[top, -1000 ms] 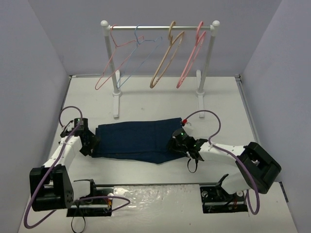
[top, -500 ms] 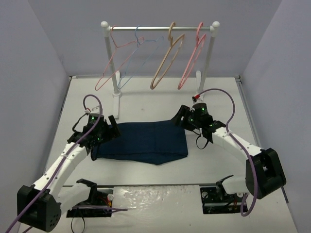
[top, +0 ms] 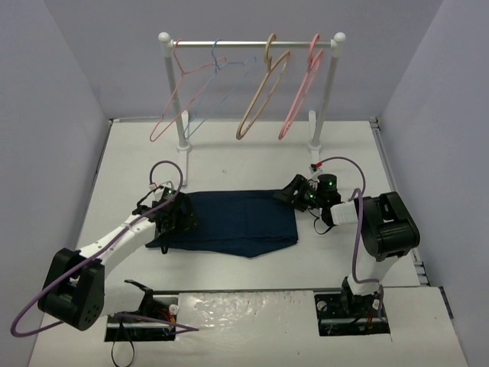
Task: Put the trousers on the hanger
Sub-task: Fold the trousers at the center of the board.
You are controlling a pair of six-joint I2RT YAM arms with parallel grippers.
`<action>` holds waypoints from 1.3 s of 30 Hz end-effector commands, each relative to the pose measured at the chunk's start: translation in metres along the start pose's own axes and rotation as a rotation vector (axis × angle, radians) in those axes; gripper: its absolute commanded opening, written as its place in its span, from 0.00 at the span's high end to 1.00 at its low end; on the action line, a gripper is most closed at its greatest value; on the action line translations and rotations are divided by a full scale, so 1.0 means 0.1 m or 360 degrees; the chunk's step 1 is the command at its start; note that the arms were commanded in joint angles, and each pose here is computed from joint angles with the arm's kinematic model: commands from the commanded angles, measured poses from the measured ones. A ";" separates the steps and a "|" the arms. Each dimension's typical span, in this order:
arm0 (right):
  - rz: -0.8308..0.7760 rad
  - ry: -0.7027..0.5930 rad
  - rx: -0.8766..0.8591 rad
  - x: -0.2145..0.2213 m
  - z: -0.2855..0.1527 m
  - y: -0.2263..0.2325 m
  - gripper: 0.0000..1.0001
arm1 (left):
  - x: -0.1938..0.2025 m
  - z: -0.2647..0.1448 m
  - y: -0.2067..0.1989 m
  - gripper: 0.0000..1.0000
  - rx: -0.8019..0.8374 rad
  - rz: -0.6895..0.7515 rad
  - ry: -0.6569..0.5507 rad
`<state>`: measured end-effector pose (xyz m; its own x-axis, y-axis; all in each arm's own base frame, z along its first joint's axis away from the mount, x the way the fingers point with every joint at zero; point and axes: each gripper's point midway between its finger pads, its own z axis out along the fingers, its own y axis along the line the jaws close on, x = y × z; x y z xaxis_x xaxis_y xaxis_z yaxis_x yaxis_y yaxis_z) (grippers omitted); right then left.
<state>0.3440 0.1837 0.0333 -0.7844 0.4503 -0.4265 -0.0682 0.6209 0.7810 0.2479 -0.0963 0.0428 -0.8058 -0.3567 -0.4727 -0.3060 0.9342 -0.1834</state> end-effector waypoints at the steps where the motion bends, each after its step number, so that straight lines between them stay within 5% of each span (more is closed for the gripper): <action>1: -0.0122 -0.0157 0.0005 -0.20 0.04 -0.11 0.44 | -0.05 0.06 0.07 0.07 -0.0072 -0.0092 -0.0050; 8: -0.0305 -0.0075 -0.0151 -0.27 -0.20 0.55 0.39 | -0.17 -0.02 -0.04 0.07 -0.0004 -0.0066 -0.0086; 16: -0.0175 0.0106 -0.0178 0.48 -0.49 0.79 0.38 | -0.30 -0.03 -0.09 0.07 -0.0005 -0.0040 -0.0115; 26: 0.0265 -0.0132 0.0415 1.09 -0.86 -0.42 0.38 | -0.44 -0.11 0.06 0.07 -0.0065 -0.0030 -0.0108; 39: -0.0254 -0.0245 -0.0011 -0.06 -0.71 0.95 0.36 | -0.60 -0.39 -0.02 0.07 0.0076 0.0050 -0.0197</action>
<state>0.2516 0.1835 0.0778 -0.7301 0.4942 -0.4719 -0.0126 0.6807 0.7324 0.2595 -0.0671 0.0608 -0.7901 -0.3661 -0.4917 -0.3436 0.9287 -0.1393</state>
